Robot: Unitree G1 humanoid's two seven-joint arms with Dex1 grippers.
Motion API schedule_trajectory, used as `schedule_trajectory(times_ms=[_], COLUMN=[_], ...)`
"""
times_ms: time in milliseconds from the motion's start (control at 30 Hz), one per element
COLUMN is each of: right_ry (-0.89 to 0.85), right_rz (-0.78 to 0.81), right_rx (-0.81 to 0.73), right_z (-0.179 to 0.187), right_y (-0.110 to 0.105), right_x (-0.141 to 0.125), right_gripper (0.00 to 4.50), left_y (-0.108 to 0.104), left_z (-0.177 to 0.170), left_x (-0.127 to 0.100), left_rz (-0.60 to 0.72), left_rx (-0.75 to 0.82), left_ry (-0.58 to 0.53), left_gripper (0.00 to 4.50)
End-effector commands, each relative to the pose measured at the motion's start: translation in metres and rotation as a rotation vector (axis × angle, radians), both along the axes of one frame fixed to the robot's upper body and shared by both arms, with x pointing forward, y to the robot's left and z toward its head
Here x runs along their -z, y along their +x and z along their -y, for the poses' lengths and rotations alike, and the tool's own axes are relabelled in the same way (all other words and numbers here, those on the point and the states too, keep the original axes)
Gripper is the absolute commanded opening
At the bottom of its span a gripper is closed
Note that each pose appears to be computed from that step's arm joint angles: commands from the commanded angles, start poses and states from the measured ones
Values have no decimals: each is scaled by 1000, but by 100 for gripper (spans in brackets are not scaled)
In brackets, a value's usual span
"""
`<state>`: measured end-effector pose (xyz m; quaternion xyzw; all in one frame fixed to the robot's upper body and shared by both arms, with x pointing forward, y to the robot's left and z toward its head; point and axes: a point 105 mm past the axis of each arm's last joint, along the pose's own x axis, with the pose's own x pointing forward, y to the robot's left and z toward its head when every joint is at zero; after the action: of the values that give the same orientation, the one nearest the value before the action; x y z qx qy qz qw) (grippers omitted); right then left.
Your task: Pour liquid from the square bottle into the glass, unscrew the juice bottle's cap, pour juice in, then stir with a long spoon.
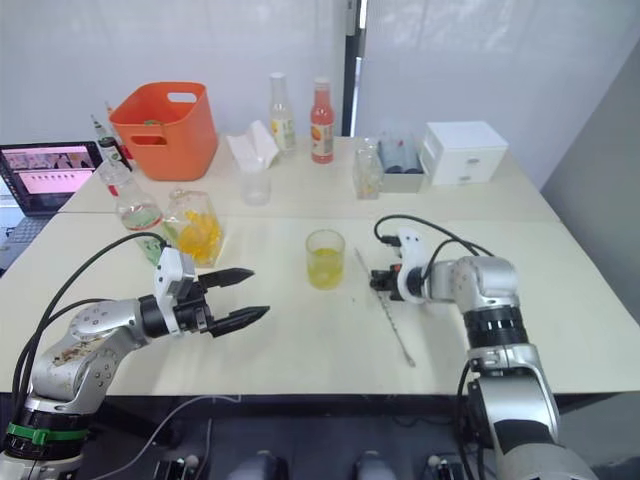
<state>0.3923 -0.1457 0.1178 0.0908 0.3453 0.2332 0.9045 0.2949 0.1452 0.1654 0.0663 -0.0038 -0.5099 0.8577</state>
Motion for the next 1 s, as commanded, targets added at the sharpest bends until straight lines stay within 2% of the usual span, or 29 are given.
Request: schedule_trajectory(times_ms=[33, 100, 167, 267, 333, 433, 567, 700, 867, 1000], right_ry=[-22, 0, 43, 67, 66, -23, -78, -91, -191, -231], right_rz=[53, 73, 172, 306, 362, 515, 621, 660, 663, 656], right_rx=[1, -2, -28, -94, -109, -137, -138, -47, 36, -12], right_z=[6, 4, 4, 10, 17, 42, 77, 107, 145, 145], right_y=[4, 4, 2, -12, -20, -39, -74, -98, -118, -121], right_x=[-7, -11, -32, -59, -68, -77, -73, -67, -54, -47], right_gripper=[30, 92, 163, 265, 334, 438, 445, 445, 445, 445], left_y=[-4, -5, -7, -10, -12, -18, -29, -38, -42, -40], left_z=[-1, -3, -11, -29, -37, -57, -95, -127, -145, -142], left_x=[-13, -12, -11, -13, -14, -16, -9, -10, -9, 0], left_rz=[57, 55, 40, 35, 34, 33, 21, 35, 49, 45], left_rx=[2, -5, -24, -73, -99, -168, -291, -406, -480, -476], left_ry=[7, 11, 4, -19, -23, -28, 22, 67, 95, 127], left_gripper=[450, 450, 450, 450, 450, 450, 450, 450, 450, 450])
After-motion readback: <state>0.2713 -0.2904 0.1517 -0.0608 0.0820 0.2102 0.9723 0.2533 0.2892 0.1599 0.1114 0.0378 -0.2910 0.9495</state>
